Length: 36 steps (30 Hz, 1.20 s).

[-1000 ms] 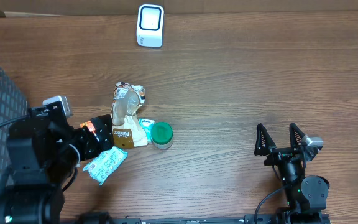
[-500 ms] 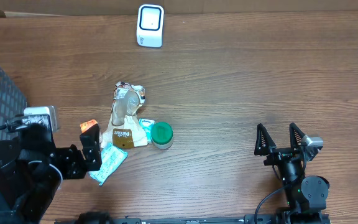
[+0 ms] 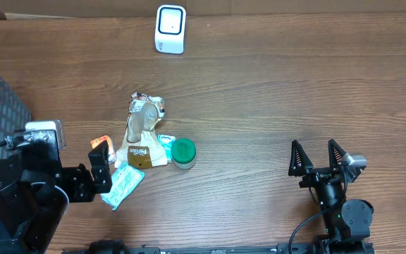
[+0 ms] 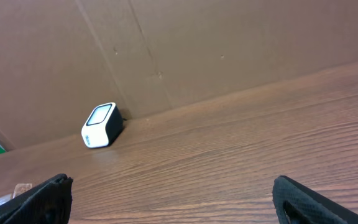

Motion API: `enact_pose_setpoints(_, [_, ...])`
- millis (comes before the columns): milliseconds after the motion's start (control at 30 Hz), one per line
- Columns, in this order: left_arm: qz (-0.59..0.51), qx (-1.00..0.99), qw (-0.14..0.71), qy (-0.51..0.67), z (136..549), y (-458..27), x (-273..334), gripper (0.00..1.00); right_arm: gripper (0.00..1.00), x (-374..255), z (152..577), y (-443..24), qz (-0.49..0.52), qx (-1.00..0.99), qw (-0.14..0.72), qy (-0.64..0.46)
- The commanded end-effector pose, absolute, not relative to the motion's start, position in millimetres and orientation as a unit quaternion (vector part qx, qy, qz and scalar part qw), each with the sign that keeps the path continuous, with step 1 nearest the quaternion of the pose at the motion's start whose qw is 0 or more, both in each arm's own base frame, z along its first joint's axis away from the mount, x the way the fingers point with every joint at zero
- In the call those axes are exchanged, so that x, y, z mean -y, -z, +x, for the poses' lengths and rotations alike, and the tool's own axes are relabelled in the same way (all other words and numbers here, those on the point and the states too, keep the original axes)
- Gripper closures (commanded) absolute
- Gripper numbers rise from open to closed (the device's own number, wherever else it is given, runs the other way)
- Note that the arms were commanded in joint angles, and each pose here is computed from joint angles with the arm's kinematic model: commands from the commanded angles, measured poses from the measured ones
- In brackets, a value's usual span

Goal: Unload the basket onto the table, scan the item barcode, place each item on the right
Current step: 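Release the orange bag and wipes pack beside the jar with left gripper, then lift the left gripper up and back to a hold pose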

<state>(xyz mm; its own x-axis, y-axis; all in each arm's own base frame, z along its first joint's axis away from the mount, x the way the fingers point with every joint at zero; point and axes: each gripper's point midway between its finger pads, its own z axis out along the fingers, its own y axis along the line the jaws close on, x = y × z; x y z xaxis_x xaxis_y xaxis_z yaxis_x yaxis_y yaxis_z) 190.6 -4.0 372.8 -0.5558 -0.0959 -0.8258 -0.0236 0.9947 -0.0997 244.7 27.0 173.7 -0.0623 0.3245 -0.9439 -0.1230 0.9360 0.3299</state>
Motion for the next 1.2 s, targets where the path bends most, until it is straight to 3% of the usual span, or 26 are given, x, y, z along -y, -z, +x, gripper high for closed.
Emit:
enact_pose_setpoints(0, [-0.027, -0.873, 0.486, 0.036, 198, -381, 4, 0.0, 0.0, -27, 245, -172, 0.071, -0.709, 0.682, -0.162])
enact_pose_setpoints(267, [-0.018, -0.858, 0.509, 0.066, 243, -395, 13, 0.0, 0.0, -27, 245, -172, 0.071, -0.709, 0.682, -0.162])
enact_pose_setpoints(567, [-0.002, -0.895, 0.433, 0.11, 287, -355, 27, 0.0, 0.0, -27, 245, -172, 0.071, -0.709, 0.682, -0.162])
enact_pose_setpoints(1167, [0.016, -0.903, 0.41, 0.124, 294, -344, 34, 0.0, 0.0, -27, 245, -171, 0.072, -0.71, 0.681, -0.162])
